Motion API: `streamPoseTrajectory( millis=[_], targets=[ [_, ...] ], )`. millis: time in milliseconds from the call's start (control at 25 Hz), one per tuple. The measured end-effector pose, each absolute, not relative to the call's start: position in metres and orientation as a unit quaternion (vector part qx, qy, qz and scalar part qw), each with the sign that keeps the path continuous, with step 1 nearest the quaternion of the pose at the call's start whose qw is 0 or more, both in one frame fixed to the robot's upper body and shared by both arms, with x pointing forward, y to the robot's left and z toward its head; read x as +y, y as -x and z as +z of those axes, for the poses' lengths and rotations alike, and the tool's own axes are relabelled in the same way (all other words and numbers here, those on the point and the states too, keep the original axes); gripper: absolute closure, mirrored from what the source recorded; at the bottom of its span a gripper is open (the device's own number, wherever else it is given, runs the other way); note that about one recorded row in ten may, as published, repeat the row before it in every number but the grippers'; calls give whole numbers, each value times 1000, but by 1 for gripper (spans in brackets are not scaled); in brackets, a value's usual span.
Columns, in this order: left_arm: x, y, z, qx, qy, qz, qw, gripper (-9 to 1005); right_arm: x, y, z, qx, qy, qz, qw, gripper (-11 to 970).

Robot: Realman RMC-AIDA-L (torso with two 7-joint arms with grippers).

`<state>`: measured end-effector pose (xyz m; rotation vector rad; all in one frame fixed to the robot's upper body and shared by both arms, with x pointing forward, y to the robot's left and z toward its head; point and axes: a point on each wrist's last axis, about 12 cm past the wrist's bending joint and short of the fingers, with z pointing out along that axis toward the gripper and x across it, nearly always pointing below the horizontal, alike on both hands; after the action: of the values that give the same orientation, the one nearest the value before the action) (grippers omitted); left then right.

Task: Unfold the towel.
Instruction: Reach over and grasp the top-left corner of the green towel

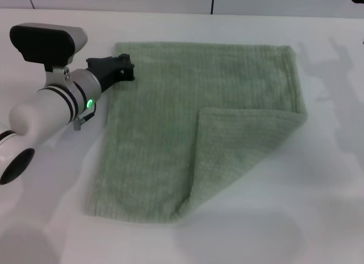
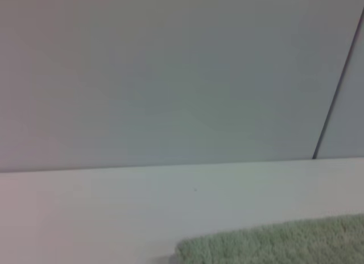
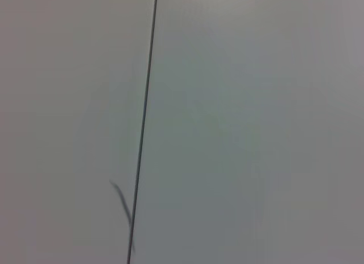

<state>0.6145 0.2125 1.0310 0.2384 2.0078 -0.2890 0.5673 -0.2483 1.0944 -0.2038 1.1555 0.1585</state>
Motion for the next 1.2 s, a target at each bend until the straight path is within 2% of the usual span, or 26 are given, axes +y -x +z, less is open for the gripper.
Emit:
streamPoseTrajectory(
  millis=[1200],
  targets=[
    [207,-612,1025,847,-133,-108,504,979,-242,-574,1096,550,105,79,825,221]
  ],
)
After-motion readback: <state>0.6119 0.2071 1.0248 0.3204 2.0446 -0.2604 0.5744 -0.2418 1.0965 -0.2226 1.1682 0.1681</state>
